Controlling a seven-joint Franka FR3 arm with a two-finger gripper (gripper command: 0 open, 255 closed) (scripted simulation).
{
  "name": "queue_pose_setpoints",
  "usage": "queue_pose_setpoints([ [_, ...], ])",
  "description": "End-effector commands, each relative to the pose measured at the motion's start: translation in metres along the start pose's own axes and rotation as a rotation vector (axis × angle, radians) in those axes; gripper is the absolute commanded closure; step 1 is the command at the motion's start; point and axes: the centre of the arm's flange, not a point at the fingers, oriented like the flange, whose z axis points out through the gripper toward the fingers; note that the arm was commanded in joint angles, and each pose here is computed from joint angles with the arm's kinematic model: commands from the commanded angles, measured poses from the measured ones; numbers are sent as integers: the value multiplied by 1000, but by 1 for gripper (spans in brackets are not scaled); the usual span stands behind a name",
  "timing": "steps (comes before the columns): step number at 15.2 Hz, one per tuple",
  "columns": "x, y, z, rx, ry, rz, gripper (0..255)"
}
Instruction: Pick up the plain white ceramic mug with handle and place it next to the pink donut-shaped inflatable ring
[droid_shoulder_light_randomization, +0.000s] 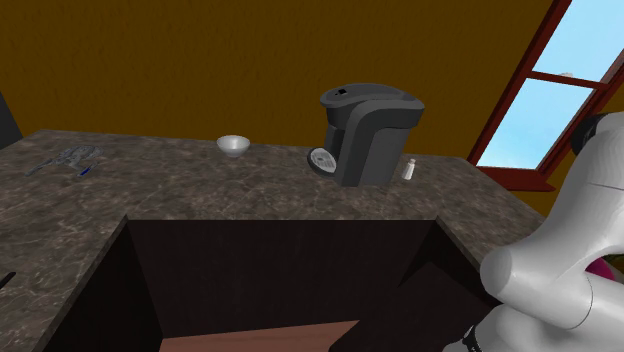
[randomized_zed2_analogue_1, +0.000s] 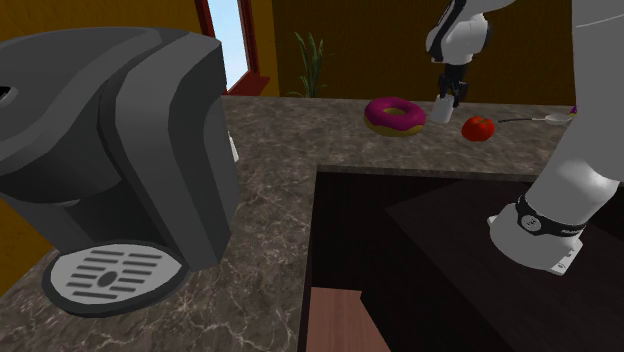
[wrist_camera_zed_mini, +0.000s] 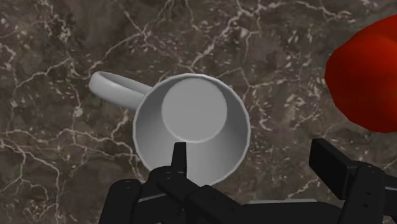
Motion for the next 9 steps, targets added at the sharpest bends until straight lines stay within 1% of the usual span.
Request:
queue_pose_setpoints([
  [1, -2, 0, -24, 1, 0, 0, 0],
  [2, -2, 0, -34, 1, 0, 0, 0],
  [9, -2, 0, -34, 1, 0, 0, 0],
])
